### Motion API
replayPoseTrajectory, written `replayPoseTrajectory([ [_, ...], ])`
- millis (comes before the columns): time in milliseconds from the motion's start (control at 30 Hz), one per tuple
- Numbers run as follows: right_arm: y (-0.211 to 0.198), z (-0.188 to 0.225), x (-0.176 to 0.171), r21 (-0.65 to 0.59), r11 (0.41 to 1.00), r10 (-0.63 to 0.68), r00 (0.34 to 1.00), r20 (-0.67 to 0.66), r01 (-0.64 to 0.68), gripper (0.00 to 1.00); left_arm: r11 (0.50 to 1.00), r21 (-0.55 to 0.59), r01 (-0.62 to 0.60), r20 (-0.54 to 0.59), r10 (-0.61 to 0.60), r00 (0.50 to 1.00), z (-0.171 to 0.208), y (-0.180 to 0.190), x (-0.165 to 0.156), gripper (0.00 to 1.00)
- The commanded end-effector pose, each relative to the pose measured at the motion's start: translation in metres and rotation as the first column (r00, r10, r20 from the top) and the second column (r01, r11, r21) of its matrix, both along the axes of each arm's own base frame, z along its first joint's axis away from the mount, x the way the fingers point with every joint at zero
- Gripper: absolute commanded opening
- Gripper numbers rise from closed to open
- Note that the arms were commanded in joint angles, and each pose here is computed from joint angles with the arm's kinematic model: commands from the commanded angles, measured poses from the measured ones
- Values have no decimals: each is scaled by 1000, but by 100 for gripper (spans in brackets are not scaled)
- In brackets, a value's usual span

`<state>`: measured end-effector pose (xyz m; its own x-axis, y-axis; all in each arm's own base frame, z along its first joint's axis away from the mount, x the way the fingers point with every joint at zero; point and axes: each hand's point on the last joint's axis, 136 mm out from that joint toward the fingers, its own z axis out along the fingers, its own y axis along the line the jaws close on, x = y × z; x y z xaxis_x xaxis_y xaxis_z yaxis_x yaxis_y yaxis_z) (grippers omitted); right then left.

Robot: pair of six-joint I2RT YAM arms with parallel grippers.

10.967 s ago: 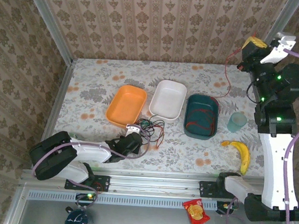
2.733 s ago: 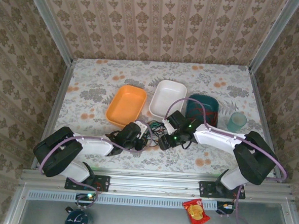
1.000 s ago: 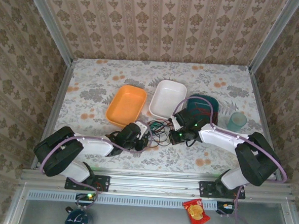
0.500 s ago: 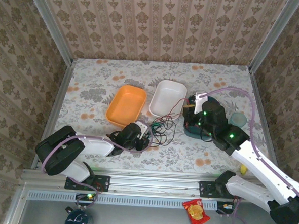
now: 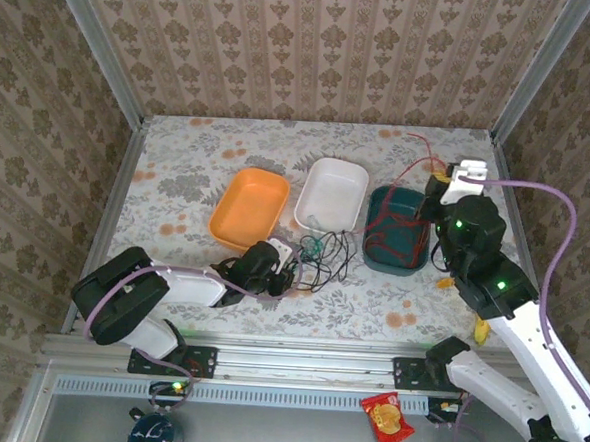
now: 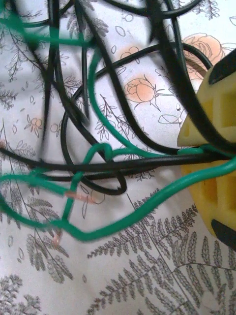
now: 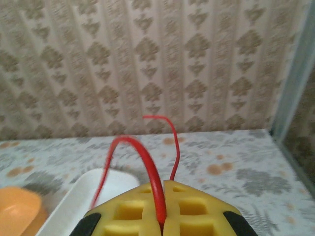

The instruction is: Untangle the cables

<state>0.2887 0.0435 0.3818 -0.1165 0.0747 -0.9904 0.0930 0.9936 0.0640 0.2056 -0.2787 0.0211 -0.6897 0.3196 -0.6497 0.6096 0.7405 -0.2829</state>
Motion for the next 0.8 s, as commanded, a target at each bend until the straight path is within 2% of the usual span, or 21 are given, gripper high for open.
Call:
replayPoseTrajectory([
  [0, -31, 35, -10, 16, 991, -132, 986, 103, 131, 0, 997, 79, 10, -78, -4, 997, -27, 12, -12, 0],
  [200, -54, 62, -20, 20, 980, -200, 964, 174, 199, 0, 991, 126, -40, -76, 50, 996, -37, 24, -12, 0],
  [367, -52, 47, -8, -7, 985, -170, 980, 105, 172, 0, 991, 129, -27, -80, 38, 996, -38, 21, -16, 0],
  [533, -46, 3, 14, 3, 989, -151, 988, -24, 151, 0, 991, 135, 13, -67, -4, 998, -35, 13, -19, 0],
  [667, -25, -58, 38, 20, 997, -69, 982, -179, 73, 0, 991, 128, 39, -67, -31, 997, -33, 7, -21, 0],
  [767, -10, -111, 50, 50, 998, -17, 953, -303, 33, 0, 991, 130, 42, -69, -34, 997, -33, 6, -21, 0],
])
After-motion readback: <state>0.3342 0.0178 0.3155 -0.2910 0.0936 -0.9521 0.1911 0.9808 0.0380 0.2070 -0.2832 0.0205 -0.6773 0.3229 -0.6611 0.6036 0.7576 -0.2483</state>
